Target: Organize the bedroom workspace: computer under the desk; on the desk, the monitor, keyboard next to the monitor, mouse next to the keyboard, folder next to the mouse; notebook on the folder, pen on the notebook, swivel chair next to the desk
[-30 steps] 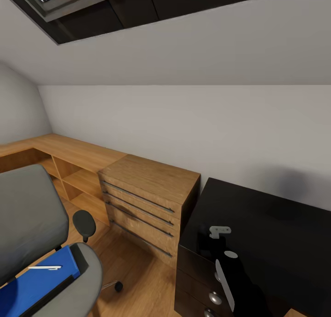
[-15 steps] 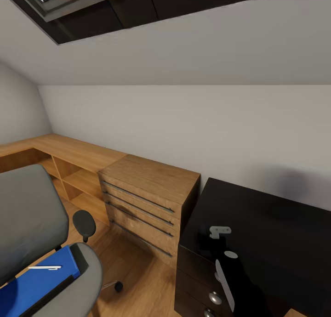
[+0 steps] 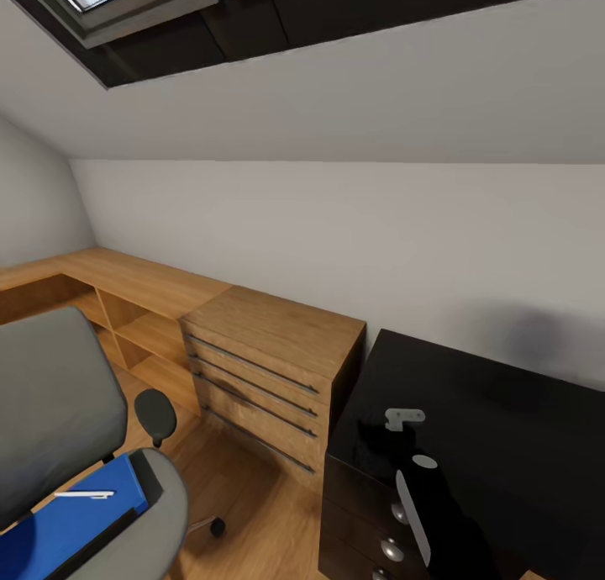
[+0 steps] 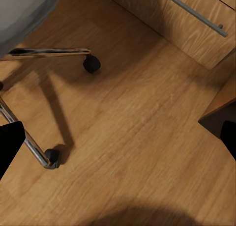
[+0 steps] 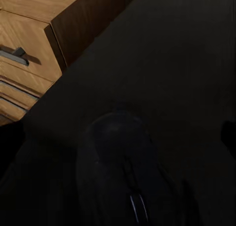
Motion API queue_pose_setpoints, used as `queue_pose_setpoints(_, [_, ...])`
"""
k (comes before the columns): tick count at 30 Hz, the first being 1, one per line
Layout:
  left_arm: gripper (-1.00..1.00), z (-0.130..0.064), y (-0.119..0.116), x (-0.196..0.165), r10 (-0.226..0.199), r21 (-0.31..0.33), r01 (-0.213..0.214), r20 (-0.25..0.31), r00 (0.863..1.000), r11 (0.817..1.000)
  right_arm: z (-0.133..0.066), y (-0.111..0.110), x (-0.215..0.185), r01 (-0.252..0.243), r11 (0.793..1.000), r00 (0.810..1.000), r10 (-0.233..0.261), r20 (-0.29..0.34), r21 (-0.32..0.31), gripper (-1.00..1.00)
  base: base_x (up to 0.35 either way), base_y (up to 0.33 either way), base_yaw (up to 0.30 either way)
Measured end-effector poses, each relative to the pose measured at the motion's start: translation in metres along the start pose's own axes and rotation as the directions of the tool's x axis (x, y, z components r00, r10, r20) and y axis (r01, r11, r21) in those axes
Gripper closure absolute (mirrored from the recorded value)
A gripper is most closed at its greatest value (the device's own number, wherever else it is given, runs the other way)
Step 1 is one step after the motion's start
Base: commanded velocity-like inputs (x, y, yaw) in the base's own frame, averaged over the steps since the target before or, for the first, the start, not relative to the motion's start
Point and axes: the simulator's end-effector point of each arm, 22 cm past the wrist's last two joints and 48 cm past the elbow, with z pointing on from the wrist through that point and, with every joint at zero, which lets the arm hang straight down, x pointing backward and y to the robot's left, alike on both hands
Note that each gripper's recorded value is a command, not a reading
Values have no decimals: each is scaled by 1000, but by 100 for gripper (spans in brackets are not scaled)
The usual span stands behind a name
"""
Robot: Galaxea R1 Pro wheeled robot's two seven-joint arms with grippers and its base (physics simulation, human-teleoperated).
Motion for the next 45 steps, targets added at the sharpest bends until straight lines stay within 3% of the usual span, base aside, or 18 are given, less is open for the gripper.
queue_pose_setpoints(24, [-100, -27, -3, -27, 0, -3, 0, 0, 1000, 1000, -21, -2, -44, -2, 1000, 1000, 2, 22, 5, -100, 0, 0, 0])
queue_pose_setpoints(45, [-100, -27, -1, -31, -2, -3, 2, 8, 1000, 1000, -23, -2, -51, -10, 1000, 999, 10, 38, 9, -100, 0, 0, -45])
